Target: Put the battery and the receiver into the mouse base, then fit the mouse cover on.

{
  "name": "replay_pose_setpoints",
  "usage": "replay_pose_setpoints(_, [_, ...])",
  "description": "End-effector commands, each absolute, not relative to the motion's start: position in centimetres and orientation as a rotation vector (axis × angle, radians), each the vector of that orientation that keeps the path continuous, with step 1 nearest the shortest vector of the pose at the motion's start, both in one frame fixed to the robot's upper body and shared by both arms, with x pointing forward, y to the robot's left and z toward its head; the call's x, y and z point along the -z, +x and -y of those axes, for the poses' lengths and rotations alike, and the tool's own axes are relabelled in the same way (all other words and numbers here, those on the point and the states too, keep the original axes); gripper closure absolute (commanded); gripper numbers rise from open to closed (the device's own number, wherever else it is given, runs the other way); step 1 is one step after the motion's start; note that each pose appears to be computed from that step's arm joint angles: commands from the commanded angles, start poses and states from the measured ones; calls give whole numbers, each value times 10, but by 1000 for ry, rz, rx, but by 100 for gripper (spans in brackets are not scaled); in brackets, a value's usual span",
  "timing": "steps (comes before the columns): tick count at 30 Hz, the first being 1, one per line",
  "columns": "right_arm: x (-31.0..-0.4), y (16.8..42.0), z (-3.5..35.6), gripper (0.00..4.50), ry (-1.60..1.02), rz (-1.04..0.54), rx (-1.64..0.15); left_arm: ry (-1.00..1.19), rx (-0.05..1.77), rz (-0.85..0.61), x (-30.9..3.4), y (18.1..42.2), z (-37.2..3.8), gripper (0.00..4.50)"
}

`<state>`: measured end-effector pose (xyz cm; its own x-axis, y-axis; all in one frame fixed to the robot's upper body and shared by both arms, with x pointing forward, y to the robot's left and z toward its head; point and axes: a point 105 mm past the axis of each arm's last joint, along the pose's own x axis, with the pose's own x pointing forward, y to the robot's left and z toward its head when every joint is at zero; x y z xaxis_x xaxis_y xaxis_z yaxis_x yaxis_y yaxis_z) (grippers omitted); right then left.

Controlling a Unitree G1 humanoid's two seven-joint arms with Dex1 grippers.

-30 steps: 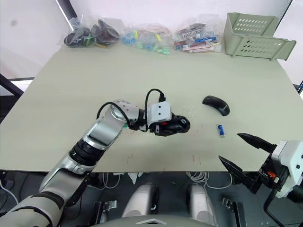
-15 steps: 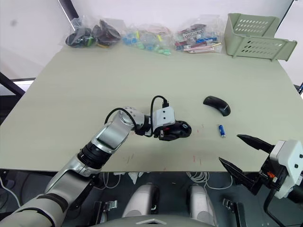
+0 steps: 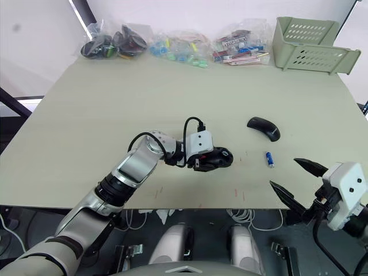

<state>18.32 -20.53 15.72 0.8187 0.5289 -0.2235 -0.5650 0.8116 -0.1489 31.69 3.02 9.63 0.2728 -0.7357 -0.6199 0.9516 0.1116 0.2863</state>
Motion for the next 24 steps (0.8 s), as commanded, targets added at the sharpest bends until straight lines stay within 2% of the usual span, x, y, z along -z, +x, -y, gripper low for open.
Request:
replay_pose_setpoints(1, [-132, 202, 223, 0, -248, -299, -390, 739, 1279, -409, -82, 312, -32, 157])
replay_pose_setpoints(5, [-116, 218, 223, 0, -215, -364, -256, 733, 1281, -408, -83, 310, -31, 157])
replay_pose_setpoints(14, [-105, 241, 201, 0, -132, -399, -218, 728, 1288, -422, -82, 304, -33, 157])
replay_pose_setpoints(18, [-101, 248, 200, 177, -139, -415, -198, 730, 1287, -429, -81, 304, -36, 157])
replay_pose_setpoints(24, [-96, 258, 201, 177, -128, -428, -151, 731, 1287, -430, -82, 304, -37, 157])
